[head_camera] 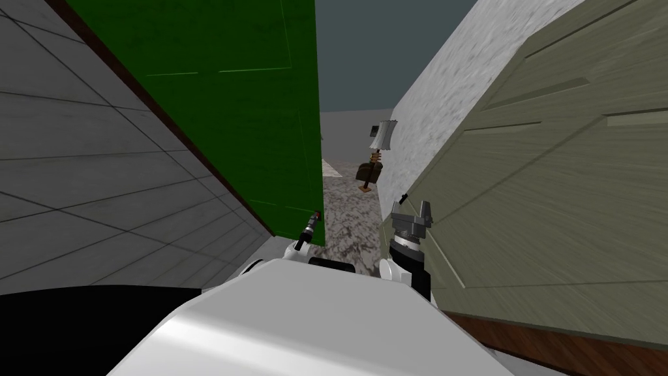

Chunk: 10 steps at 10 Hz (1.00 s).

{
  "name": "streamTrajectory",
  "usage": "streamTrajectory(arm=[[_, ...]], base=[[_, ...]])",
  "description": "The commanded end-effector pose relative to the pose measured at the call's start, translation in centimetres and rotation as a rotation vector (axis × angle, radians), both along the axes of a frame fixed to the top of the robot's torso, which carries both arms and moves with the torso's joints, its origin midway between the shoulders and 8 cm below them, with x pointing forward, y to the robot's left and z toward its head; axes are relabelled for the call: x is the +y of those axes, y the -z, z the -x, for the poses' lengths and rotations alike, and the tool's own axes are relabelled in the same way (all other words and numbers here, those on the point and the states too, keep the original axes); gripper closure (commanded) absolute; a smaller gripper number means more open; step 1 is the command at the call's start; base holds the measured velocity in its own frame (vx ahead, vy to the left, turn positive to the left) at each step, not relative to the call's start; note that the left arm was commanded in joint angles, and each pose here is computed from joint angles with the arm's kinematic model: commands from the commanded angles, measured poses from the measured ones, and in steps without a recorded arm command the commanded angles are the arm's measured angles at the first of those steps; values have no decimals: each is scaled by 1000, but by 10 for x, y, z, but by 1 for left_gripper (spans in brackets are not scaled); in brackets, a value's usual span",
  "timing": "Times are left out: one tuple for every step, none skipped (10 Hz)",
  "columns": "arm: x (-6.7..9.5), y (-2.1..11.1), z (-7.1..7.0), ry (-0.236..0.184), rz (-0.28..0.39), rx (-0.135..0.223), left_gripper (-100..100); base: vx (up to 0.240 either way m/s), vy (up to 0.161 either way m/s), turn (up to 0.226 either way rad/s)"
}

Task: Push the door open

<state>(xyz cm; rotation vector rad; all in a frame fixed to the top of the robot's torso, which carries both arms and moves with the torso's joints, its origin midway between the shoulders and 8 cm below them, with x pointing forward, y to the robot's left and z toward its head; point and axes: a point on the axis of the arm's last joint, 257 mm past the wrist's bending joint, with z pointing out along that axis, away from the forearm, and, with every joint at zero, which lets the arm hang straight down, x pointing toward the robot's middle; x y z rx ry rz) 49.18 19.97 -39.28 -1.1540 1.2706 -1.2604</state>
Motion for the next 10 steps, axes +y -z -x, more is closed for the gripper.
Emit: streamTrajectory(arm=[[0,-1,0,0,1,-2,100],[0,-1,0,0,1,-2,100],[12,1,0,-20,-5,2,100],[14,1,0,-24,-6,2,100],[19,1,0,-34,-8,2,100],[24,1,-1,-44,-9,2,100],[31,1,-1,-57,-11,2,100],[31,1,-1,-57,-11,2,100],[40,0,-1,-76,-13,2,100],[47,0,-1,-90,-14,2,100]], base=[[-6,-1,2],[0,0,0],[105,-30,18],[146,-59,54],[142,-49,27],[167,-54,10],[182,-56,28],[115,-28,23],[124,-39,26],[185,-67,52]])
